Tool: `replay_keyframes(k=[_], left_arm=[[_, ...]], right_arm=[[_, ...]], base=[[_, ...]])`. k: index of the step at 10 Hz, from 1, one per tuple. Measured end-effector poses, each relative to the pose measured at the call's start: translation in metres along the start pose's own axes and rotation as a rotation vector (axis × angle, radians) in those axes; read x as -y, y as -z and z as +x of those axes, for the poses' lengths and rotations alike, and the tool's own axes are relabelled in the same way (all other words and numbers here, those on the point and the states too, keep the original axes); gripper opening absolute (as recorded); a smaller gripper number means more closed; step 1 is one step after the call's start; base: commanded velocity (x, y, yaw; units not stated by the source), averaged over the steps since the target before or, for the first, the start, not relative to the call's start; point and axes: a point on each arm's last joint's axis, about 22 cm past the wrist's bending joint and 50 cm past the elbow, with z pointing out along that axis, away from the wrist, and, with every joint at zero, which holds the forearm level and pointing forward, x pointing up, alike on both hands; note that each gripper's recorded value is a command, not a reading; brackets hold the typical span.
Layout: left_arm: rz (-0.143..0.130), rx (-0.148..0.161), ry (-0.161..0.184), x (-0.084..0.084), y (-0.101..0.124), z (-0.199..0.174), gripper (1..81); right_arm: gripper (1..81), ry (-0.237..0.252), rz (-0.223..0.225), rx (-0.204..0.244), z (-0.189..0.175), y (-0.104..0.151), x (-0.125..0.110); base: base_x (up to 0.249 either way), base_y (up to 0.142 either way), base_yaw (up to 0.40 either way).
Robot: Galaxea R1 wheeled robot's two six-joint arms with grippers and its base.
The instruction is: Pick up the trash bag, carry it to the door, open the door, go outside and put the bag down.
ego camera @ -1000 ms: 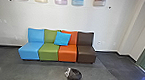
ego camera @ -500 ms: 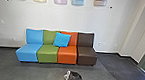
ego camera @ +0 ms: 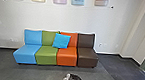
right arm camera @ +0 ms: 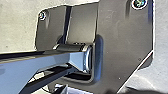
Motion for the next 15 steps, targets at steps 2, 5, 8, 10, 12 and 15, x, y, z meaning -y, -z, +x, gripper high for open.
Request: replay_keyframes(k=[2, 5, 8, 10, 12, 15], left_arm=[[0.0, -0.001, 0.0, 0.0, 0.0, 0.0002, 81.1], [0.0, 0.0, 0.0, 0.0002, 0.0001, 0.0001, 81.1], [0.0, 0.0, 0.0, 0.0002, 0.0, -0.0002, 81.1], [0.0, 0.0, 0.0, 0.0002, 0.0, -0.0002, 81.1], [0.003, -0.001, 0.0, 0.0022, 0.0007, 0.0002, 81.1], [0.005, 0.0, 0.0, 0.0037, 0.0013, -0.0001, 81.1]], right_arm=[[81.1, 0.0, 0.002, 0.0, 0.0, -0.0006, 0.0018], [81.1, 0.0, 0.002, 0.0, 0.0, -0.0006, 0.0018], [81.1, 0.0, 0.002, 0.0, 0.0, -0.0006, 0.0018], [81.1, 0.0, 0.002, 0.0, 0.0, -0.0006, 0.0018], [81.1, 0.0, 0.003, 0.0, 0.0, -0.0007, 0.0024], [81.1, 0.0, 0.004, 0.0, 0.0, -0.0007, 0.0026]], base=[[0.172, 0.0, 0.0], [0.172, 0.0, 0.0], [0.172, 0.0, 0.0], [0.171, 0.0, 0.0], [0.172, 0.0, 0.0], [0.172, 0.0, 0.0]])
